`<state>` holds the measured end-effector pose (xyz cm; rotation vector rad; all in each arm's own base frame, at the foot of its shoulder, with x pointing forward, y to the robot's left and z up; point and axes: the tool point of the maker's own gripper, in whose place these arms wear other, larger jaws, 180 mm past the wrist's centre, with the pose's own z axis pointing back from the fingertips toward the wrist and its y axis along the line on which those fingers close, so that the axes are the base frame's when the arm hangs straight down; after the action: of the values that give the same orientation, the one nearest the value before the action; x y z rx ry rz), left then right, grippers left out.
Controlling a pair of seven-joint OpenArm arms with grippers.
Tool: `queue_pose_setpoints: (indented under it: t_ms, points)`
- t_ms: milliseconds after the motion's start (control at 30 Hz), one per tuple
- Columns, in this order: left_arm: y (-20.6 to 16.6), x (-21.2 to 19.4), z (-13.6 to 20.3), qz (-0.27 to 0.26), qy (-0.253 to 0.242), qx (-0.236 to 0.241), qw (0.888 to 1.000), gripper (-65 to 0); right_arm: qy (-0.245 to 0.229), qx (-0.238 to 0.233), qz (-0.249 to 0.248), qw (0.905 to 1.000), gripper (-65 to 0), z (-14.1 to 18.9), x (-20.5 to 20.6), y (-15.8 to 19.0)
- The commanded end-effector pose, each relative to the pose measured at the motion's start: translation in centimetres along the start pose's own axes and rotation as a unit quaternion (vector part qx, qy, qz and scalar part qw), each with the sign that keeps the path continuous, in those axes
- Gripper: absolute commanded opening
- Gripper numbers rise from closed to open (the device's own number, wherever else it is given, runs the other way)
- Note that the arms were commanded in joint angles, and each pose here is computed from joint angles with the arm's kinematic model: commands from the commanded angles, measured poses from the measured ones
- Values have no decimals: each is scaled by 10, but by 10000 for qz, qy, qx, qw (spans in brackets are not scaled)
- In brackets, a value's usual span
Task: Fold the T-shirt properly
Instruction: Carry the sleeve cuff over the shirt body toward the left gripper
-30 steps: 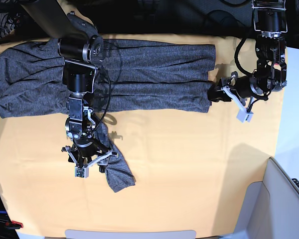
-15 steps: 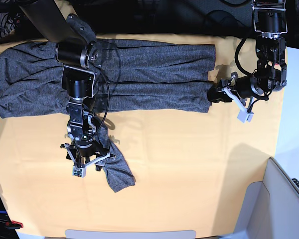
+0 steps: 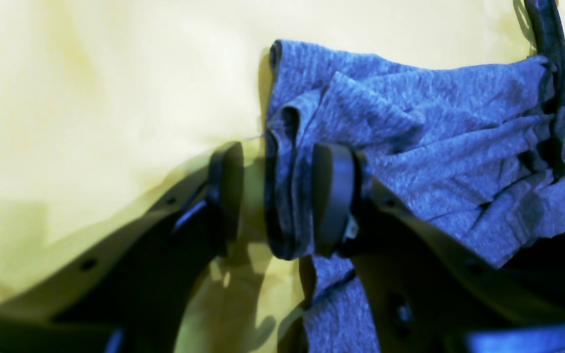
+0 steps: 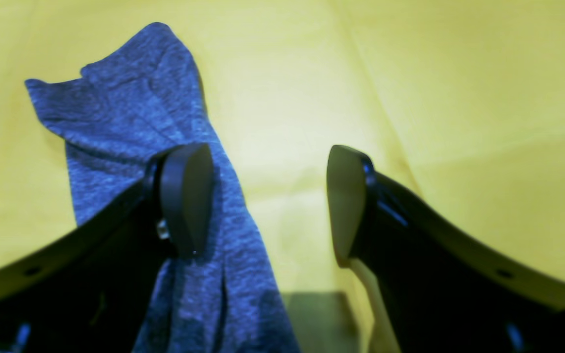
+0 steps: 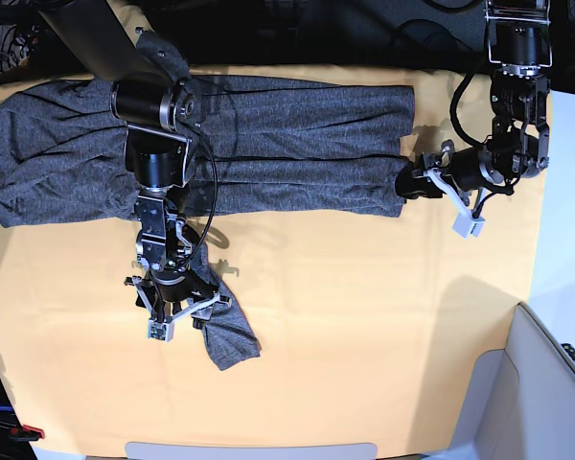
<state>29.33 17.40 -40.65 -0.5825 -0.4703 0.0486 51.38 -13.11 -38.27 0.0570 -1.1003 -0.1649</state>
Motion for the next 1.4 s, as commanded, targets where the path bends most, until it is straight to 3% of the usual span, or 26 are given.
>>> queue_pose_setpoints:
  t_ms: [0, 267, 533, 633, 767, 867, 1167, 1367]
  points:
    - [2, 5, 4, -95, 3, 61, 9999, -429, -392, 77, -5, 9992, -283, -2, 32, 7]
    - [2, 5, 4, -95, 3, 61, 9999, -429, -299, 136, -25, 9995, -283, -1, 24, 14]
    - [2, 5, 4, -95, -5, 61, 9999, -429, 132, 209, -52, 9997, -286, -3, -12, 20]
    - [2, 5, 4, -95, -5, 61, 9999, -429, 139, 207, -52, 9997, -355, -3, -13, 20]
    - [2, 5, 4, -95, -5, 61, 9999, -429, 133, 213, -55, 9997, -546, -3, -12, 21]
    - [2, 5, 4, -95, -5, 61, 9999, -429, 133, 224, -48, 9996, -633, -3, -12, 21]
    - [2, 5, 4, -95, -5, 61, 9999, -429, -114, 222, -43, 9997, -633, 3, -1, 25]
    - [2, 5, 4, -98, -4, 68, 9999, -429, -518, 444, 711, 9951, -633, 33, 17, 46]
